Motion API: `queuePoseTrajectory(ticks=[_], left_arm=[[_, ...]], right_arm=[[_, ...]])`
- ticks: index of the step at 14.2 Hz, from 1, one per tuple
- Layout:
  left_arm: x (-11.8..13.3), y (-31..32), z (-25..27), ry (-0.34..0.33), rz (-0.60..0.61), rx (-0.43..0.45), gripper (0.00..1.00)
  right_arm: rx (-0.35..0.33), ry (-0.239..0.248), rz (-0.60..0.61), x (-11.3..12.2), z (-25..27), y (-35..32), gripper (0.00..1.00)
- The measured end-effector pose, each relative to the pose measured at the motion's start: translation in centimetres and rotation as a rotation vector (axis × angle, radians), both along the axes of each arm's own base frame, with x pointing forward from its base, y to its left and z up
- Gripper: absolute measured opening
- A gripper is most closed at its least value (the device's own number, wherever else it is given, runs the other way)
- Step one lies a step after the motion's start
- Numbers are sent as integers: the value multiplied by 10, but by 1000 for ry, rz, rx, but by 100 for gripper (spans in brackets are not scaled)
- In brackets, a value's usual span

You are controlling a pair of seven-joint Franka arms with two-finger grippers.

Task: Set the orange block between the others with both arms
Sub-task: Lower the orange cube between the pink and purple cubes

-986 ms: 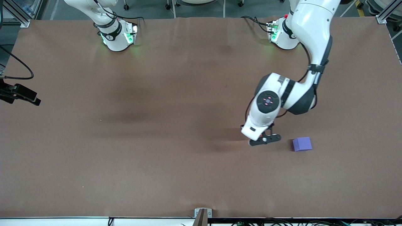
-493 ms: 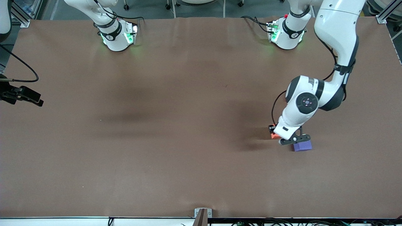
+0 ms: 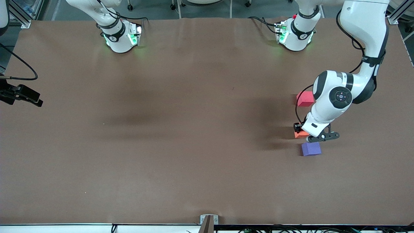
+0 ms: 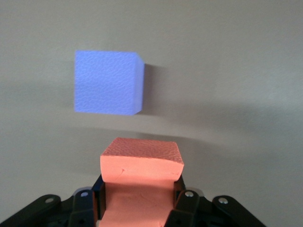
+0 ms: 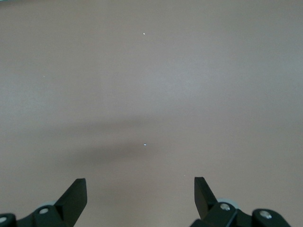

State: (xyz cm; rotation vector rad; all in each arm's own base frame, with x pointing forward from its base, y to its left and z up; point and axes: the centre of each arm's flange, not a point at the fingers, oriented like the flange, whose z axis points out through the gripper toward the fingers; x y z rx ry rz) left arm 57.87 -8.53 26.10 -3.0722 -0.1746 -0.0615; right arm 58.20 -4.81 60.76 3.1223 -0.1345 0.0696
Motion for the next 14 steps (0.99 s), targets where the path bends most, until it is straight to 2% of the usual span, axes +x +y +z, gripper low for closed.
queuePoseTrajectory(ticks=[3, 8, 14], left_arm=[[-13, 23, -15, -23, -3, -19, 55], [-40, 27, -43, -48, -11, -44, 55], [-44, 47, -50, -47, -15, -44, 55]], right_arm=[[1, 15, 9, -3, 3, 4, 100], [1, 6, 37, -4, 16, 19, 100], [1, 5, 34, -5, 17, 17, 100]])
